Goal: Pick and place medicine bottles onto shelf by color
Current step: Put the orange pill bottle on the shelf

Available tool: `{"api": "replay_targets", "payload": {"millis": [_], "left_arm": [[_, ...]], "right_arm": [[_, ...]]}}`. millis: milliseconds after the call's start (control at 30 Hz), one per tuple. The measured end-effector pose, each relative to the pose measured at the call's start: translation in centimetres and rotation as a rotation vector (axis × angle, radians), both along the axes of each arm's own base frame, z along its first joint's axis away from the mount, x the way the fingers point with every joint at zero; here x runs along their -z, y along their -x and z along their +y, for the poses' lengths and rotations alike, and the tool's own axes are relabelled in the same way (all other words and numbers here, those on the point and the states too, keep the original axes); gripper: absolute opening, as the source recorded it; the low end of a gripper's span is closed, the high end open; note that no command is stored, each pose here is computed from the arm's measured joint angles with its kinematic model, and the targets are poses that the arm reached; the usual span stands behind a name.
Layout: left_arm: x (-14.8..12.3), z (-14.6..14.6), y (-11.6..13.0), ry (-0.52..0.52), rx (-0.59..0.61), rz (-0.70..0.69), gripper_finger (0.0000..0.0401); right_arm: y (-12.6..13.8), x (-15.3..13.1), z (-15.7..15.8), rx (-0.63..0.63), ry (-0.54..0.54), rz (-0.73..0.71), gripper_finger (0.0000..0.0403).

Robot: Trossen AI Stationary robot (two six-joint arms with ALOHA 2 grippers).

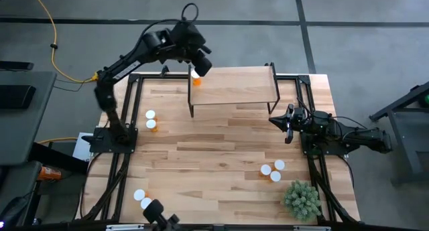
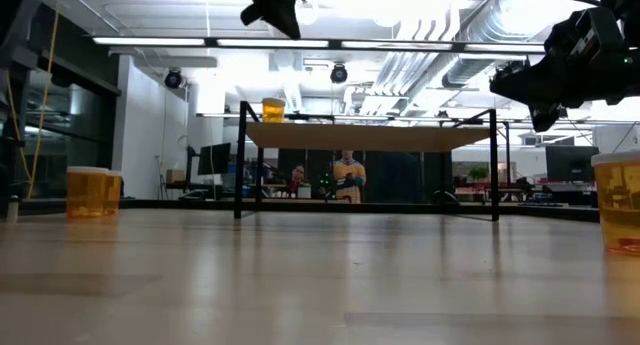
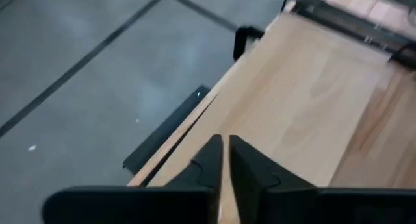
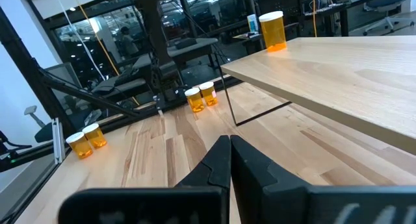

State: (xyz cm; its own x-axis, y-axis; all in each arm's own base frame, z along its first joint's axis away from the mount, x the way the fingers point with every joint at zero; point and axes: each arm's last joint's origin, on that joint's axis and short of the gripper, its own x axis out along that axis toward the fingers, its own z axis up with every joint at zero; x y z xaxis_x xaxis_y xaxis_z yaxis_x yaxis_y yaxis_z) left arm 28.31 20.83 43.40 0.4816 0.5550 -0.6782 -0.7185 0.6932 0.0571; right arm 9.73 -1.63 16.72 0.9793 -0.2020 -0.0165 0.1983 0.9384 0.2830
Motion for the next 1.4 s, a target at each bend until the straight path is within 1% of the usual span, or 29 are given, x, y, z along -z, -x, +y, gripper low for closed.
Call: {"api": "replay_targets", "payload": {"millis": [67,133,233,333,400,467,533,667,767,900,1133,1267,1400], "left_arm": [[0.9,-0.8,1.0,-0.020,-0.006,-0.037,0.0012],[2.5,-1.7,2.3,-0.032,-0.004,-0.096,0.0004],[5.5,-3.6,4.7,-0.014,0.034,-0.246,0.0004],[7.4,-5.0,7.2,-0.060,0.012,-0.393,0.0001],[8.4,-5.3,8.2,-0.081,0.014,-0.442,0.0001],[9.5,-5.2,8.8,-0.066,0.026,-0.423,0.0000],[10.0,-4.9,8.7,-0.044,0.065,-0.417,0.0000],[11.5,-3.6,7.5,-0.037,0.121,-0.366,0.0000],[12.5,-2.2,6.8,-0.046,0.107,-0.352,0.0000],[13.7,-0.5,6.9,-0.032,0.056,-0.329,0.0000],[14.0,0.6,7.7,-0.032,0.007,-0.322,0.0000],[14.0,0.5,7.8,-0.021,0.049,-0.322,0.0000],[14.2,0.4,7.9,-0.014,0.064,-0.294,0.0000]], "right_arm": [[0.0,0.0,0.0,0.000,0.000,0.000,0.0000],[0.0,0.0,0.0,0.000,0.000,0.000,0.0000],[0.0,0.0,0.0,0.000,0.000,0.000,0.0000],[0.0,0.0,0.0,0.000,0.000,0.000,0.0000],[0.0,0.0,0.0,0.000,0.000,0.000,0.0000],[0.0,0.0,0.0,0.000,0.000,0.000,0.0000],[0.0,0.0,0.0,0.000,0.000,0.000,0.0000],[0.0,0.0,0.0,0.000,0.000,0.000,0.0000],[0.0,0.0,0.0,0.000,0.000,0.000,0.0000],[0.0,0.0,0.0,0.000,0.000,0.000,0.0000],[0.0,0.0,0.0,0.000,0.000,0.000,0.0000],[0.0,0.0,0.0,0.000,0.000,0.000,0.0000],[0.0,0.0,0.0,0.000,0.000,0.000,0.0000]]}}
